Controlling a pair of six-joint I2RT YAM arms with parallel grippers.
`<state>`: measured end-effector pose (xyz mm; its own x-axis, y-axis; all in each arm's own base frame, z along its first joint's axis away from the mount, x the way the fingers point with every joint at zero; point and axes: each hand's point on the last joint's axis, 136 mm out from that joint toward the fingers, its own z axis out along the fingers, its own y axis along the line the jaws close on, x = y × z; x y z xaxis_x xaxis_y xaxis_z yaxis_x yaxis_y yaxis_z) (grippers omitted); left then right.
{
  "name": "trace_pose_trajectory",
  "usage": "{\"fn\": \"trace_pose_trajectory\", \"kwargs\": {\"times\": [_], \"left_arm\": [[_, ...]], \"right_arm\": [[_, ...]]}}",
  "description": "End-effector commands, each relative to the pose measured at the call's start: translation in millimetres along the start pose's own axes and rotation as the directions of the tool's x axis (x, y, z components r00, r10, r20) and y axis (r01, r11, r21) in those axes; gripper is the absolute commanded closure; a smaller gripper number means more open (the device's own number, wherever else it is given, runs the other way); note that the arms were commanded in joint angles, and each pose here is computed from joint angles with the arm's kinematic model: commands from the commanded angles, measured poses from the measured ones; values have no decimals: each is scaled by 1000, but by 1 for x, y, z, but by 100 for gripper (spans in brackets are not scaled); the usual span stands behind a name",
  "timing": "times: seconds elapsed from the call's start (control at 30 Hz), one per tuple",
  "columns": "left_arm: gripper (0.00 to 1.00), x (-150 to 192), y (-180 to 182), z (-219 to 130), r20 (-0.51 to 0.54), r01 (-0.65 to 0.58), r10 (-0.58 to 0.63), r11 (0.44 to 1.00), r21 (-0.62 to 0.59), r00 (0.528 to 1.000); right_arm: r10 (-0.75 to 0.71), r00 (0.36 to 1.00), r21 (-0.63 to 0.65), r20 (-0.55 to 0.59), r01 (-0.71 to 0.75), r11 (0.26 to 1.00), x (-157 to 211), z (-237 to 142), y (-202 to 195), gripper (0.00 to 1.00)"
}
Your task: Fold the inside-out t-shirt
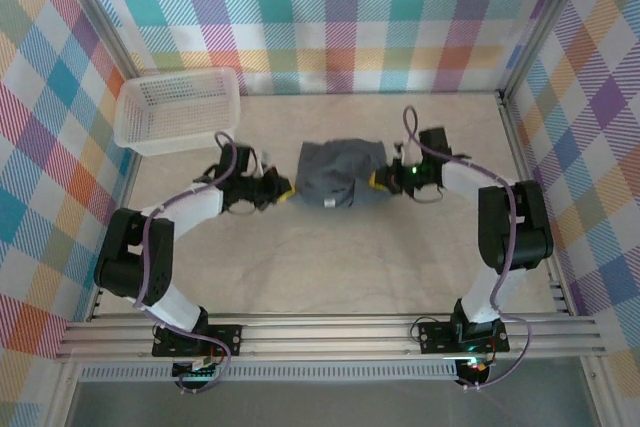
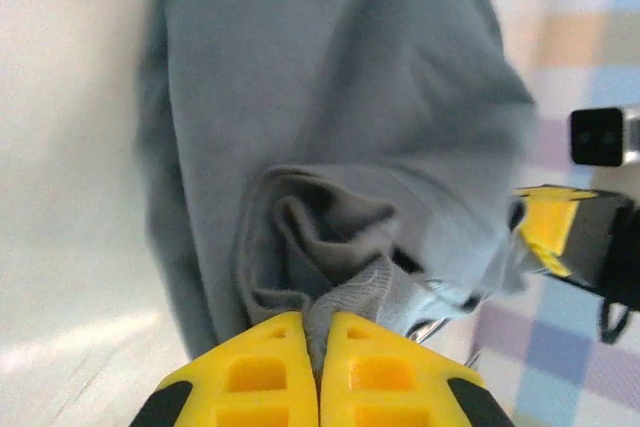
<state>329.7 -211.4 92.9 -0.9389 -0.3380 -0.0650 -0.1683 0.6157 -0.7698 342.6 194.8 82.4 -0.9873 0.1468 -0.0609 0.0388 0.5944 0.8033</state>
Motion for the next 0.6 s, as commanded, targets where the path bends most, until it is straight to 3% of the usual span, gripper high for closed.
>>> {"fn": "trace_pose_trajectory", "kwargs": {"times": [0.0, 0.17, 0.27, 0.4, 0.57], "left_arm": [[100, 11, -16, -9, 4, -74, 74, 997, 24, 997], [100, 5, -37, -17, 28, -133, 132, 989, 58, 991], [100, -18, -61, -22, 83, -199, 194, 978, 56, 978], [100, -53, -92, -20, 154, -305, 294, 951, 54, 943], [100, -94, -96, 2, 231, -386, 374, 922, 8, 898]], "right_arm": [[-107, 994, -60, 34, 108, 992, 10, -13, 24, 100], [-127, 990, -46, 61, 130, 990, 15, -28, 35, 100], [-161, 977, 7, 136, 161, 987, -6, -41, 49, 100], [-185, 945, 180, 271, 139, 974, -42, -56, 36, 100], [-186, 915, 268, 357, 91, 959, -77, -60, 13, 100]]}}
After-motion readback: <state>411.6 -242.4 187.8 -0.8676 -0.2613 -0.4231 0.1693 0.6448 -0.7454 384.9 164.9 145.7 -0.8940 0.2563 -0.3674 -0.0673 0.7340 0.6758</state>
